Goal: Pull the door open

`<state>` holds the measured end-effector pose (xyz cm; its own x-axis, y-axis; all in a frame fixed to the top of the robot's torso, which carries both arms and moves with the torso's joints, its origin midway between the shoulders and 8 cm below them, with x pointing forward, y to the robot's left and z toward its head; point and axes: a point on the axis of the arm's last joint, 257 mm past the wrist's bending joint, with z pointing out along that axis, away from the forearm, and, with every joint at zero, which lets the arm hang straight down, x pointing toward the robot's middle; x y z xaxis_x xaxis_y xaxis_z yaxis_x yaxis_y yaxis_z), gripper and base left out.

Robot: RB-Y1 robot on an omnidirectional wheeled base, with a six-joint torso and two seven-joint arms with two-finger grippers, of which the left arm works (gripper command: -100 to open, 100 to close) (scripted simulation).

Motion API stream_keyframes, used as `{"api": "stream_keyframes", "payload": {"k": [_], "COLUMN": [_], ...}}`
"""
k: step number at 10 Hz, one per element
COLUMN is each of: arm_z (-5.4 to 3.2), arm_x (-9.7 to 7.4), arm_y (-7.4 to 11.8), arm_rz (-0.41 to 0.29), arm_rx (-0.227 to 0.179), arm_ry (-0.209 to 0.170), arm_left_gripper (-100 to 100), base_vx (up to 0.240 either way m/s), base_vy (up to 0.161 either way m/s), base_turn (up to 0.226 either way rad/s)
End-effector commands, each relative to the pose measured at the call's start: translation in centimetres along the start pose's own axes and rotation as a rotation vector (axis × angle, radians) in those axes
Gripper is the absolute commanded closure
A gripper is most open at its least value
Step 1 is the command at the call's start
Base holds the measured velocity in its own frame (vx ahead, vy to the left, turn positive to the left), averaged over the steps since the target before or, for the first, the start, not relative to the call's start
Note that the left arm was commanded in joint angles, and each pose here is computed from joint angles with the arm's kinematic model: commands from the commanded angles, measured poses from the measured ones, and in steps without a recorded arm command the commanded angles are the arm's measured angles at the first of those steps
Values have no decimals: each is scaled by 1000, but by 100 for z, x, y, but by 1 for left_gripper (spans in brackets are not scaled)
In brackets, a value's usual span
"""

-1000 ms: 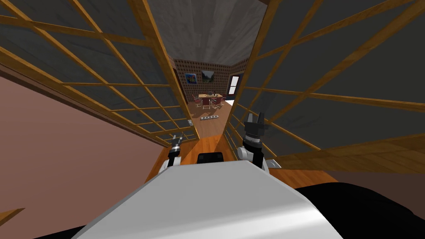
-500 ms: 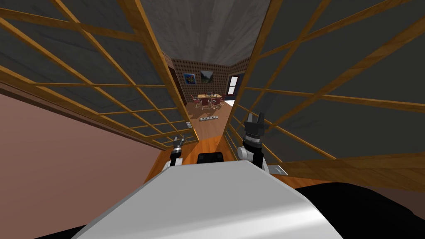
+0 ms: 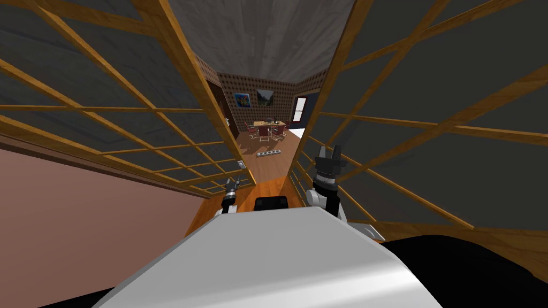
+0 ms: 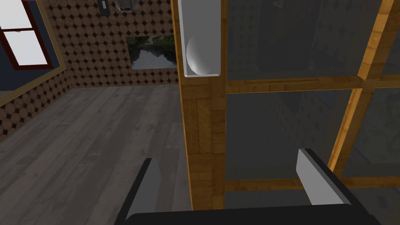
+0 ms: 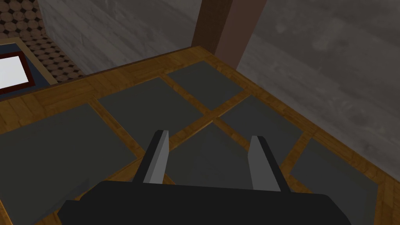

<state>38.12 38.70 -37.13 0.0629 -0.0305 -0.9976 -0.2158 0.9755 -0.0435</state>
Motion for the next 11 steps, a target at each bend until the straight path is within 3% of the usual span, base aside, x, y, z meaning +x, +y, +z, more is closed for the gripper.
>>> {"api": "stream_keyframes", "payload": {"k": [1,3,4,5,11], "arm_z": [-31,-88,-68,-95,-233], "arm_x": [96,228,193,185,202], "arm_y": [-18,-63,-41,114,453], "arm_rz": [19,39,31,49,49], "arm_rx": [-4,-8,-7,-16,-58], "arm_ry": [20,47,39,38,39], "arm_left_gripper": [-100,-100,-100,-100,-100], "base_vx": [112,122,55,148,205], "base_vy": [16,17,11,-11,23], "base_turn": [-38,-32,-7,-83,-76]}}
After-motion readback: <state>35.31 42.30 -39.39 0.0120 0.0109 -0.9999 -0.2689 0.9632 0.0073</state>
